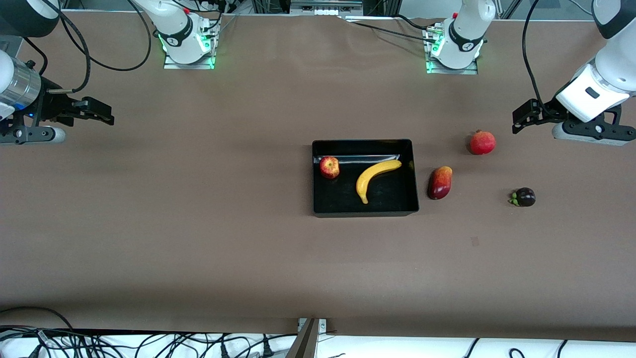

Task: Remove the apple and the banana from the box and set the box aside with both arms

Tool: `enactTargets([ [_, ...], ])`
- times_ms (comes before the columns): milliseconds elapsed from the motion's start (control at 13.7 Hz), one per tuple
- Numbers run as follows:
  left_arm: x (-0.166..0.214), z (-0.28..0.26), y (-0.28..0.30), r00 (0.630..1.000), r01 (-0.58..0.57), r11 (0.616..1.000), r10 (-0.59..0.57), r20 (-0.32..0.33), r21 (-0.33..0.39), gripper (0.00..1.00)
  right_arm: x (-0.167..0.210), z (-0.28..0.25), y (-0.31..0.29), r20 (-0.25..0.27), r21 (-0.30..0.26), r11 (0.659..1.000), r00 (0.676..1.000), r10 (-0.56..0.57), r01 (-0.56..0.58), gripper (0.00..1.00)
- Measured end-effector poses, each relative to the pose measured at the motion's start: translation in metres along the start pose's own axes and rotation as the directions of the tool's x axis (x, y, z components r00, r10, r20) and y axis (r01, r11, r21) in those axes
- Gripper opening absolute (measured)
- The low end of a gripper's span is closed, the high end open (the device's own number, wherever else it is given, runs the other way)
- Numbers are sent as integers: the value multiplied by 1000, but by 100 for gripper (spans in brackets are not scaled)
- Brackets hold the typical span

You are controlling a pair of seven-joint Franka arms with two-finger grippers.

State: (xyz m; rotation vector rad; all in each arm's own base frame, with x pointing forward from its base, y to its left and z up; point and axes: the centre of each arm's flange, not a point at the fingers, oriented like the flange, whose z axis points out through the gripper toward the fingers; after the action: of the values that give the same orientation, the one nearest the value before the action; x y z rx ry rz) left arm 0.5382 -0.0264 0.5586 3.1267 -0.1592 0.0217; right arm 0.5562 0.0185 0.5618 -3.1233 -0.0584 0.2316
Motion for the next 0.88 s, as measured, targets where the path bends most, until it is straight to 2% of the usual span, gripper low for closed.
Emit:
enactTargets([
  [293,1,-2,2,1000,-8,1000,8,-13,12,100,0,0,0,0,0,1000,1000,0,0,100],
  [512,2,-6,8,999,-45,996,46,-14,79,100,0,0,0,0,0,1000,1000,0,0,100],
  [878,14,-9,14,996,-83,993,84,-7,81,100,0,0,0,0,0,1000,1000,0,0,100],
])
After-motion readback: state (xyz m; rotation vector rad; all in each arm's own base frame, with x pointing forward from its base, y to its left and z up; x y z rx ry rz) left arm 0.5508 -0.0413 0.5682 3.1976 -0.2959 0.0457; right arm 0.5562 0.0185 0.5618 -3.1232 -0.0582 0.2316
